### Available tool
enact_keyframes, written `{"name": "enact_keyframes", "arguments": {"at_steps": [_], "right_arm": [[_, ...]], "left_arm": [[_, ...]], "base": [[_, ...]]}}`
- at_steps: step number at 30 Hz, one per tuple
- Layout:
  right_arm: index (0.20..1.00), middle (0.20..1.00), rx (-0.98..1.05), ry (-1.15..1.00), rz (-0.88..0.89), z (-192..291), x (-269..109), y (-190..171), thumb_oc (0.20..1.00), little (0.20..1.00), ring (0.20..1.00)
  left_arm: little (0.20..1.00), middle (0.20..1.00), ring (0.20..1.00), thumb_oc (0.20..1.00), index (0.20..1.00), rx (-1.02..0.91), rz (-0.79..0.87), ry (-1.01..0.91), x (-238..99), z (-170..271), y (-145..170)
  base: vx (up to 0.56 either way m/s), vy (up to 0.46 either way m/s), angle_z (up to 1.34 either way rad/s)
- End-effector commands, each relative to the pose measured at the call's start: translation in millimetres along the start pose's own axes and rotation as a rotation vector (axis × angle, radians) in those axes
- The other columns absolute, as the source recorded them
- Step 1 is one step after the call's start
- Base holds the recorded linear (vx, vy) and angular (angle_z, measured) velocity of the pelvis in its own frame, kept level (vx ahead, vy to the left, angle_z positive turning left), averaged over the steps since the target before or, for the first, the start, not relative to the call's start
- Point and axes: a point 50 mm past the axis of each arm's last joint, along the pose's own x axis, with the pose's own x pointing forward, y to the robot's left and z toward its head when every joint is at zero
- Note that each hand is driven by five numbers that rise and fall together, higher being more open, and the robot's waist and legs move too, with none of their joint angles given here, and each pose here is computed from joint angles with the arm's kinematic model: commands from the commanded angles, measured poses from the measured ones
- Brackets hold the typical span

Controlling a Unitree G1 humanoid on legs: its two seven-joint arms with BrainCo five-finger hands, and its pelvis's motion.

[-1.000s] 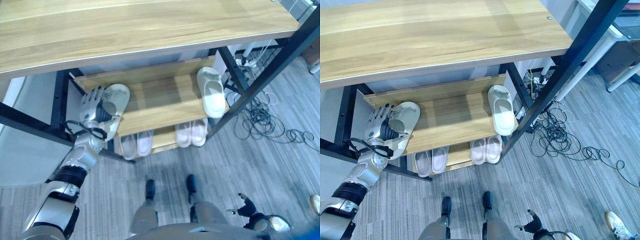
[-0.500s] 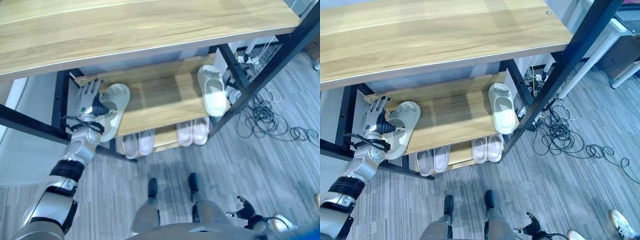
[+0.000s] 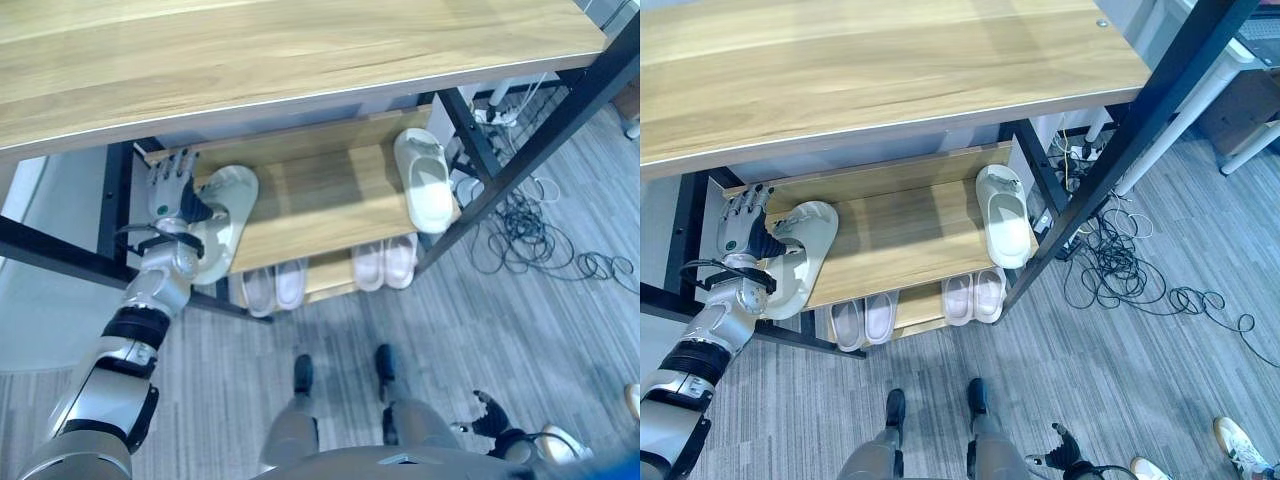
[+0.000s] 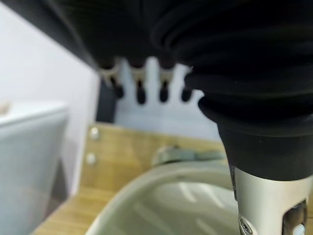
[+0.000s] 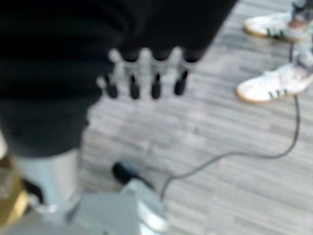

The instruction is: Arrange the slippers neatly on the shoe rack.

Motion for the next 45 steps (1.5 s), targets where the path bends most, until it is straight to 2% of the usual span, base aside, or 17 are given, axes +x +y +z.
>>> {"name": "enact_keyframes", "arguments": {"at_steps": [1,2,3,4,11,17,20,30,36,45], "right_arm": [[1.000,1.000,-0.040,-0.066,-0.013,15.7,4.0,-7.6,1.000,1.000,1.000],[1.000,1.000,-0.039,-0.071,-0.012,17.4,4.3,-6.8,1.000,1.000,1.000],[1.000,1.000,-0.039,-0.071,-0.012,17.4,4.4,-6.8,1.000,1.000,1.000],[1.000,1.000,-0.040,-0.070,-0.010,18.0,4.6,-6.2,1.000,1.000,1.000],[1.000,1.000,-0.034,-0.086,-0.010,25.0,6.3,-6.8,1.000,1.000,1.000],[1.000,1.000,-0.037,-0.093,-0.012,29.6,8.2,-8.3,1.000,1.000,1.000],[1.000,1.000,-0.045,-0.102,-0.010,35.4,9.5,-7.7,1.000,1.000,1.000],[1.000,1.000,-0.072,-0.136,-0.065,49.7,15.2,-25.4,1.000,1.000,1.000],[1.000,1.000,-0.091,-0.124,-0.090,49.1,17.4,-33.0,1.000,1.000,1.000],[1.000,1.000,-0.072,-0.126,-0.094,52.5,18.7,-33.4,1.000,1.000,1.000]], "left_arm": [[1.000,1.000,1.000,1.000,1.000,0.111,0.157,-0.015,28.1,-8.5,45.3],[0.514,0.514,0.514,0.514,0.514,0.101,0.145,-0.010,27.6,-7.8,42.5],[0.514,0.514,0.514,0.514,0.514,0.101,0.145,-0.009,27.7,-7.8,42.6],[0.200,0.200,0.200,0.200,0.200,0.093,0.130,-0.003,26.9,-7.8,39.2],[0.200,0.200,0.200,0.200,0.200,-0.062,0.095,0.025,23.5,5.9,21.8],[0.200,0.200,0.200,0.200,0.200,-0.169,0.057,-0.026,18.4,30.2,7.7],[0.200,0.200,0.200,0.200,0.200,-0.305,0.056,-0.031,17.1,54.9,0.4],[0.200,0.200,0.200,0.200,0.200,-0.391,0.108,-0.089,38.1,104.4,11.9],[0.200,0.200,0.200,0.200,0.200,-0.363,0.169,-0.144,53.8,127.2,31.3],[0.200,0.200,0.200,0.200,0.200,-0.387,0.175,-0.196,52.9,150.9,34.4]], "base": [[0.00,0.000,0.00],[0.00,0.000,0.00],[0.00,0.000,0.00],[0.00,0.000,0.00],[0.00,0.000,0.00],[0.00,0.000,0.00],[-0.01,-0.014,0.01],[-0.03,-0.037,-0.03],[-0.02,-0.025,-0.09],[0.00,-0.024,-0.01]]}}
